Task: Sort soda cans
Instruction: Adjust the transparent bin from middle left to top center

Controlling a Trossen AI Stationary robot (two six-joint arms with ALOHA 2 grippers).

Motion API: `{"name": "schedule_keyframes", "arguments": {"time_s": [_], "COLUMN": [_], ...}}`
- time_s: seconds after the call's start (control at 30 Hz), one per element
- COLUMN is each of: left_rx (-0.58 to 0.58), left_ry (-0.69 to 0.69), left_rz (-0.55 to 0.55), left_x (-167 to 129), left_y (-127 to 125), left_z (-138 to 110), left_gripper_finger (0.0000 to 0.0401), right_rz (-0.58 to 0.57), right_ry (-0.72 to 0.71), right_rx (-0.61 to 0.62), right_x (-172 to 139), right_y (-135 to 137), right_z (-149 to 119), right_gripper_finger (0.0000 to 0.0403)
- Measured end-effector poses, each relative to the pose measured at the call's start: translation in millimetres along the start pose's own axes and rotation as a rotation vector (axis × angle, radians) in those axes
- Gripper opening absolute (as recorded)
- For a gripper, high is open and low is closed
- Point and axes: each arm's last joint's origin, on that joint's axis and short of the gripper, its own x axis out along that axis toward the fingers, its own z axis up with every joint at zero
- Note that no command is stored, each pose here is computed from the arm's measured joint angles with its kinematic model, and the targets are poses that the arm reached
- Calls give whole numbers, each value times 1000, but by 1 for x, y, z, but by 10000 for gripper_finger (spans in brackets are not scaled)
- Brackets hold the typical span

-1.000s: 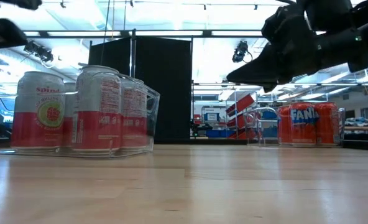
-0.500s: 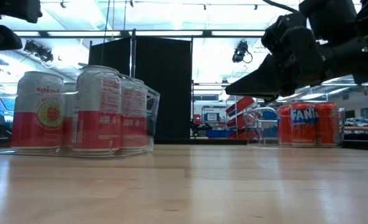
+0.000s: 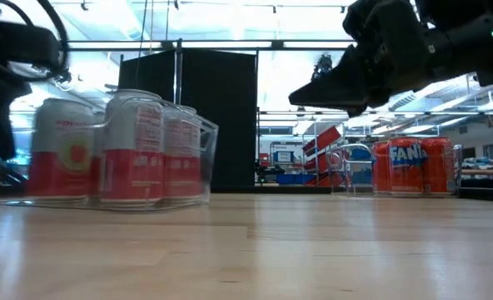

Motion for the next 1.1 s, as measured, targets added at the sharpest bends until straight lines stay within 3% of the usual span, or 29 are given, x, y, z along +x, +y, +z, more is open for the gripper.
{"name": "schedule_keyframes", "arguments": {"time_s": [0.43,0.9,1.1], "left_rx": [-41,-96,-71], "left_ry": [-210,-441,-493], "left_rz": [95,-31,-25], "left_x": [34,69,74], "left_y": [15,20,24], "left_z": [1,23,40], "left_gripper_finger": [1,1,1], "right_rz": [-23,-31,-31], "right_ry": [-4,10,12], "right_rx": [0,17,22], "right_x": [5,5,5], "right_y": [6,5,5], "right_z": [10,9,9], "right_gripper_finger": [0,0,0]}}
